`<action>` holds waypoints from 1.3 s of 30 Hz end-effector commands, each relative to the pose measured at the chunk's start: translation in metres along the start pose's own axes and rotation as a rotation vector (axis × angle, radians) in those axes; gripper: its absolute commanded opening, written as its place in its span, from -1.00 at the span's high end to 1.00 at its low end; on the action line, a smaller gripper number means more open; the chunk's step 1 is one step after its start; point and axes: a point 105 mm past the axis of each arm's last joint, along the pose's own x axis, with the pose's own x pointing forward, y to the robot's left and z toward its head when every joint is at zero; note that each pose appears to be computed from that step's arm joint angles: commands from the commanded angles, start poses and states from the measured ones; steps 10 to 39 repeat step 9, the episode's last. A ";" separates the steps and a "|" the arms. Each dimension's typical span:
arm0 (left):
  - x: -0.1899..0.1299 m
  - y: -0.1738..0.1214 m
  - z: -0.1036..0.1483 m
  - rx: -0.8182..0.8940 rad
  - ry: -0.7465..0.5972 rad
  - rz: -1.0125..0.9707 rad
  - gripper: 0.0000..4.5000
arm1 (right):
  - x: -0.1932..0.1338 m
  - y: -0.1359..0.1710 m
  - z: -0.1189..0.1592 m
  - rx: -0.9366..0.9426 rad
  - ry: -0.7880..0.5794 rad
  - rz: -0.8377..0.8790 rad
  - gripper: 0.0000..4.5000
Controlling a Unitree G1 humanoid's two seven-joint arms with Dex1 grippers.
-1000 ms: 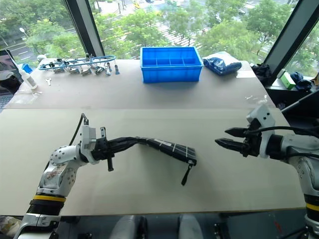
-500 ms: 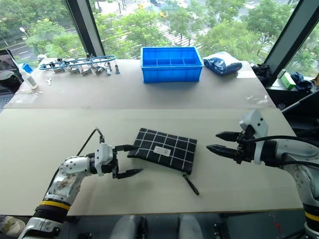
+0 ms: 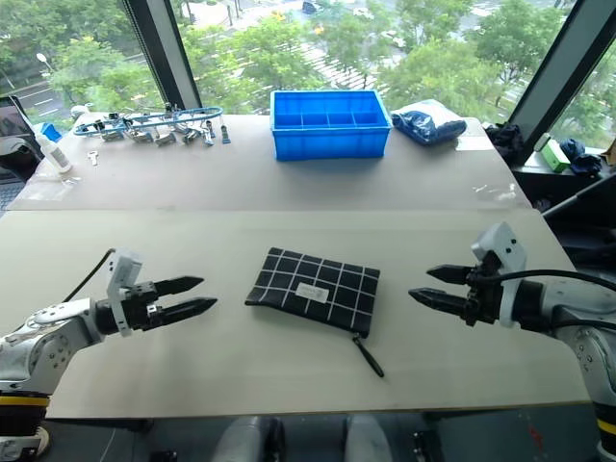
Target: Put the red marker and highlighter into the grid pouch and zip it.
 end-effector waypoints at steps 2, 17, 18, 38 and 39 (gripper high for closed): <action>-0.024 0.022 0.020 -0.015 -0.117 0.135 -1.00 | -0.011 -0.014 0.012 -0.049 -0.059 -0.081 -0.47; -0.032 0.025 0.020 -0.028 -0.160 0.180 -1.00 | 0.004 -0.021 0.009 -0.037 -0.068 -0.083 -0.47; -0.032 0.025 0.020 -0.028 -0.160 0.180 -1.00 | 0.004 -0.021 0.009 -0.037 -0.068 -0.083 -0.47; -0.032 0.025 0.020 -0.028 -0.160 0.180 -1.00 | 0.004 -0.021 0.009 -0.037 -0.068 -0.083 -0.47; -0.032 0.025 0.020 -0.028 -0.160 0.180 -1.00 | 0.004 -0.021 0.009 -0.037 -0.068 -0.083 -0.47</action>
